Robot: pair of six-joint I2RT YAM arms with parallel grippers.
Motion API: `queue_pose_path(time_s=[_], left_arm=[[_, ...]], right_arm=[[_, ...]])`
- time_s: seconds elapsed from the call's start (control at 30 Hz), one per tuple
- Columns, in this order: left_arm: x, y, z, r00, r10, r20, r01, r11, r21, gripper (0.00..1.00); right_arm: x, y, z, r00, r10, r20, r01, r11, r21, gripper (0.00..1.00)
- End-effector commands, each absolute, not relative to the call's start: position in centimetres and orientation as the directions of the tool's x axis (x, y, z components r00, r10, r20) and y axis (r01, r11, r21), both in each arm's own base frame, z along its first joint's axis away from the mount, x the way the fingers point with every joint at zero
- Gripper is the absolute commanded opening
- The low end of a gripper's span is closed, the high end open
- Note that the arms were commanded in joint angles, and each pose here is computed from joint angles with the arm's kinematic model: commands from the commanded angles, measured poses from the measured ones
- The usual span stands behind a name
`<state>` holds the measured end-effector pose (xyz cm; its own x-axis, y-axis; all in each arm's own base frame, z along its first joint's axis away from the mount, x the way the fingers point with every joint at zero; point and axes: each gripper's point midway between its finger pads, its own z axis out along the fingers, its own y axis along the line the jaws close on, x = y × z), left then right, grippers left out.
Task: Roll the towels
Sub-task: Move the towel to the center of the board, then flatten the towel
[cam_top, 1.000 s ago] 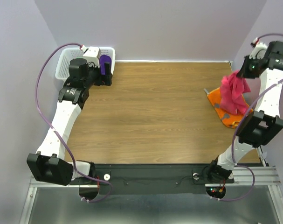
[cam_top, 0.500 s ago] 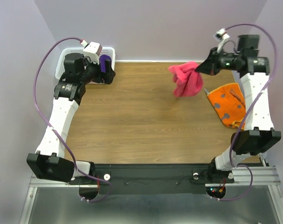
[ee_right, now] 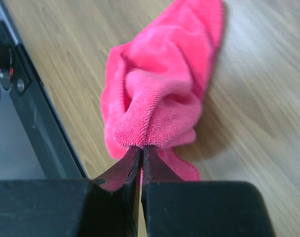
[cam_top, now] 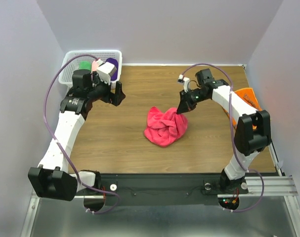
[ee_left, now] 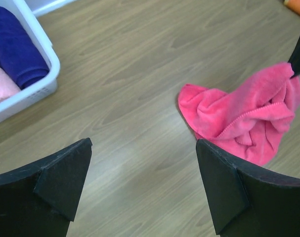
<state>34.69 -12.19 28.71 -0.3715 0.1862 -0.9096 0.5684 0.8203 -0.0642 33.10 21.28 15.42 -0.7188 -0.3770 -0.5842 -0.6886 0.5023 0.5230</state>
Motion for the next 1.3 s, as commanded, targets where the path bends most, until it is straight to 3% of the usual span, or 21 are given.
queue_pose_path(time_s=[0.0, 0.2, 0.23, 0.33, 0.37, 0.43, 0.53, 0.63, 0.77, 0.97, 1.17, 1.27], left_arm=[[34.7, -12.3, 27.2, -0.377, 0.214, -0.901, 0.604, 0.794, -0.064, 0.99], [36.6, -13.4, 22.0, -0.511, 0.212, -0.833, 0.603, 0.779, -0.171, 0.88], [36.6, -14.1, 21.4, -0.517, 0.229, -0.825, 0.628, 0.756, -0.183, 0.87], [38.0, -15.4, 19.3, -0.529, 0.295, -0.796, 0.651, 0.742, -0.158, 0.87], [38.5, -16.5, 18.4, -0.537, 0.316, -0.782, 0.667, 0.727, -0.164, 0.86], [39.4, -17.6, 17.5, -0.552, 0.318, -0.771, 0.668, 0.722, -0.18, 0.84], [40.7, -20.0, 15.8, -0.569, 0.334, -0.752, 0.69, 0.69, -0.216, 0.8], [41.6, -22.2, 14.4, -0.563, 0.349, -0.749, 0.71, 0.669, -0.222, 0.78], [42.6, -24.7, 12.9, -0.559, 0.376, -0.739, 0.731, 0.645, -0.224, 0.71], [44.3, -27.4, 10.3, -0.566, 0.4, -0.721, 0.739, 0.635, -0.227, 0.62], [43.3, -28.9, 9.3, -0.587, 0.416, -0.695, 0.761, 0.577, -0.297, 0.39], [43.3, -27.7, 11.7, -0.594, 0.362, -0.718, 0.747, 0.58, -0.325, 0.47]], right_arm=[[30.2, 25.4, 16.9, -0.56, -0.455, -0.692, -0.827, 0.353, 0.438, 0.01], [22.9, 27.2, 12.1, -0.492, -0.587, -0.643, -0.864, 0.235, 0.446, 0.05], [22.8, 27.0, 11.9, -0.495, -0.589, -0.639, -0.862, 0.241, 0.445, 0.16], [22.9, 25.7, 12.8, -0.476, -0.593, -0.649, -0.879, 0.296, 0.374, 0.33], [23.2, 25.2, 13.0, -0.482, -0.592, -0.646, -0.876, 0.336, 0.346, 0.47], [23.5, 24.8, 14.8, -0.466, -0.569, -0.678, -0.882, 0.364, 0.301, 0.6], [25.3, 23.6, 16.4, -0.486, -0.521, -0.702, -0.858, 0.437, 0.269, 0.6], [28.7, 21.1, 16.7, -0.582, -0.419, -0.697, -0.782, 0.522, 0.34, 0.59], [32.9, 19.0, 15.3, -0.686, -0.334, -0.646, -0.684, 0.598, 0.418, 0.52], [34.8, 19.6, 11.4, -0.781, -0.309, -0.543, -0.597, 0.625, 0.503, 0.49], [38.7, 20.1, 11.7, -0.739, -0.285, -0.61, -0.619, 0.644, 0.45, 0.51], [41.2, 21.1, 12.6, -0.692, -0.278, -0.667, -0.66, 0.618, 0.427, 0.53]])
